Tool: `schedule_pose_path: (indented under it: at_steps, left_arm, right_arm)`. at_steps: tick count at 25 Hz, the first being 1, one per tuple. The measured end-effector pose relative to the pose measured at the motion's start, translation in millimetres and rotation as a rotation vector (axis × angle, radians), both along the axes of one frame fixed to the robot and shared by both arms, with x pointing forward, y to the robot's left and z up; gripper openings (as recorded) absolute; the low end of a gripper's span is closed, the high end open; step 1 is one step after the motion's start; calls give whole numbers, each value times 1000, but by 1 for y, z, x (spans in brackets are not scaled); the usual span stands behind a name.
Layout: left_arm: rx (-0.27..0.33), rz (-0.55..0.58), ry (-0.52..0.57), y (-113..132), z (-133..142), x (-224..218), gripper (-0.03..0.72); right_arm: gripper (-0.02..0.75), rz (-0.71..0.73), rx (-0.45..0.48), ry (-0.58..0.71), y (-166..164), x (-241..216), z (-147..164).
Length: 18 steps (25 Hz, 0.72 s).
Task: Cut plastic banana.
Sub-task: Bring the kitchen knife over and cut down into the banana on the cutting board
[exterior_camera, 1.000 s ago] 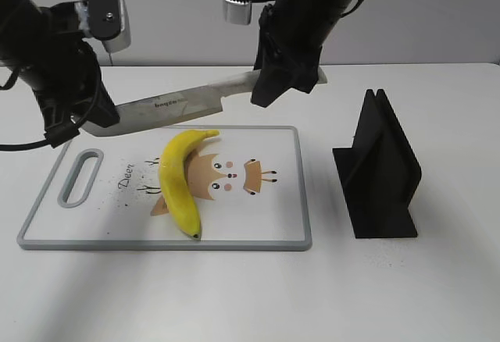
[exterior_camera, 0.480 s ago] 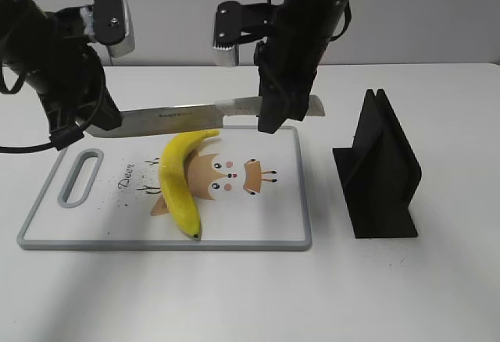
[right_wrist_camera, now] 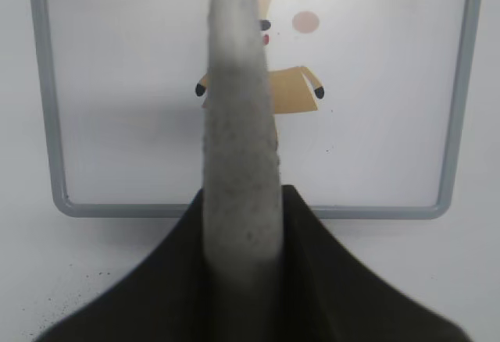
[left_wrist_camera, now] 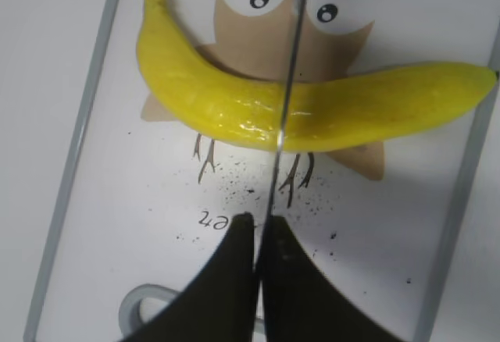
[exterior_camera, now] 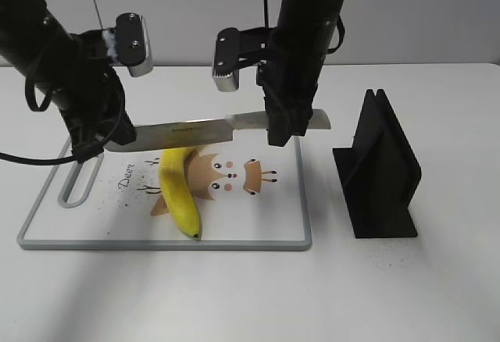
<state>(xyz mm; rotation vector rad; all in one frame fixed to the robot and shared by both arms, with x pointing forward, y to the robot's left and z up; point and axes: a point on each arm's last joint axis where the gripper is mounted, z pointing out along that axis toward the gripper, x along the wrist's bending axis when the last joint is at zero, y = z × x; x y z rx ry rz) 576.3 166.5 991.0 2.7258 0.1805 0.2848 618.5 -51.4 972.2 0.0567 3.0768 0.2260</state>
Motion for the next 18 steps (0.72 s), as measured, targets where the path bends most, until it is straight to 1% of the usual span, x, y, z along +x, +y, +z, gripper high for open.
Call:
schedule_pose_path:
  at_steps: [7, 12, 18]
  left_arm:
    - [14, 6, 44, -3, -20, 5, -10]
    - [0, 26, 100, -6, -39, 9, -10]
    - [-10, 29, 123, -8, -44, 13, -10]
  right_arm:
    - [185, -3, -28, 43, 2, 3, -24]
    - [188, -1, -38, 37, 2, 5, -32]
    - [188, 1, -64, 67, 2, 6, -48]
